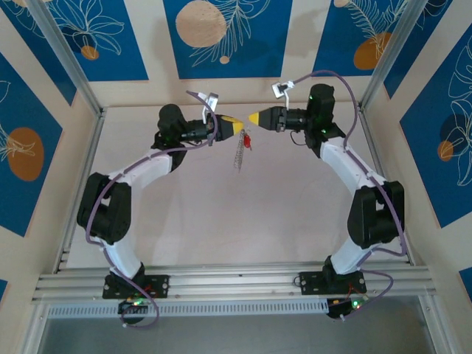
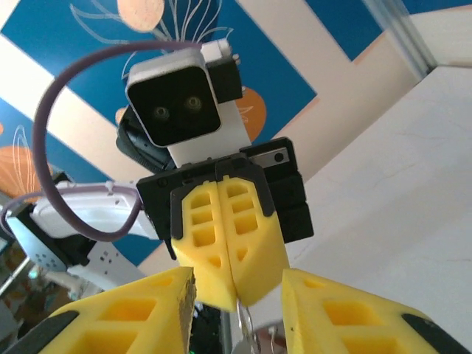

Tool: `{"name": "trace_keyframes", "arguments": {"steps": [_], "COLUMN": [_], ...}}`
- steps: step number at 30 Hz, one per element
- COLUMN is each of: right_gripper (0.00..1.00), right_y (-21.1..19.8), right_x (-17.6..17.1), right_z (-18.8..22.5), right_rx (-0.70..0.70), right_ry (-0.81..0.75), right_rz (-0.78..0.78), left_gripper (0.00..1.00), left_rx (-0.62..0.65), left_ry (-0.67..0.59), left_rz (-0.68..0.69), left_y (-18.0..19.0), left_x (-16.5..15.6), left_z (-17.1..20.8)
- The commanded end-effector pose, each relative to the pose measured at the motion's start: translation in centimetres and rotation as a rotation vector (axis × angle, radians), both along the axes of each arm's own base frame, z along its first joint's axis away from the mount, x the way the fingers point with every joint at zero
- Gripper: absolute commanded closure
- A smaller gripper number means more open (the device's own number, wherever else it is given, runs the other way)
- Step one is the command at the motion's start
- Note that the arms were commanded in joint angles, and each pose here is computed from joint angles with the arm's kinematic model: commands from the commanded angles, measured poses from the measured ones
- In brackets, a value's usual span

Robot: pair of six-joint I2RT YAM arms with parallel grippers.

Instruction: Put the keys on the keyring

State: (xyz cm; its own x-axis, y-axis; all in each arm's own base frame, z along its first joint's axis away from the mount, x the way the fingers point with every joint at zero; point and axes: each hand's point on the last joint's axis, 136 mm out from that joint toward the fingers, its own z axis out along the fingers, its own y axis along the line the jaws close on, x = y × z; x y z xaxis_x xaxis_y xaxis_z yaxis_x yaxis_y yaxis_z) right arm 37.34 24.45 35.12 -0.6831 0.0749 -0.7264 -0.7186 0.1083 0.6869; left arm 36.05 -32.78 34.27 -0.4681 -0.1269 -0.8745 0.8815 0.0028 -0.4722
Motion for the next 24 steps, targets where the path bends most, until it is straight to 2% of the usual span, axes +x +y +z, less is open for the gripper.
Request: {"name": "trace_keyframes", "arguments": {"steps": [1,7,13,24], "right_gripper": [0.61,0.58,0.48,0.47], "right_y": [-1.3,-1.3,-0.5,1.1], "right_x": [-0.9,-2.7,-4.1,-4.8], "right_z": [1.4,-0.4,-1.0,-0.5], "right_rx": [0.031,0.047,0.053,0.041], "right_ry": [-0.068,-0.077,-0.105,-0.137], "right_rz": [-0.074,-0.112,-0.134,-0.111], "left_gripper": [1.0,1.0,1.0,1.0], "left_rx": [-0.075,-0.102,-0.116,-0.12], "left_ry": [-0.111,-0.111,-0.113,-0.124], "left_rz": [0.055,0.069,0.078,0.067], "left_y": [0.9,1.2,1.3,1.0], "left_x": [-1.2,-2.0,-2.4,-2.9], "left_z": [3.9,4.6,5.1,5.9]}}
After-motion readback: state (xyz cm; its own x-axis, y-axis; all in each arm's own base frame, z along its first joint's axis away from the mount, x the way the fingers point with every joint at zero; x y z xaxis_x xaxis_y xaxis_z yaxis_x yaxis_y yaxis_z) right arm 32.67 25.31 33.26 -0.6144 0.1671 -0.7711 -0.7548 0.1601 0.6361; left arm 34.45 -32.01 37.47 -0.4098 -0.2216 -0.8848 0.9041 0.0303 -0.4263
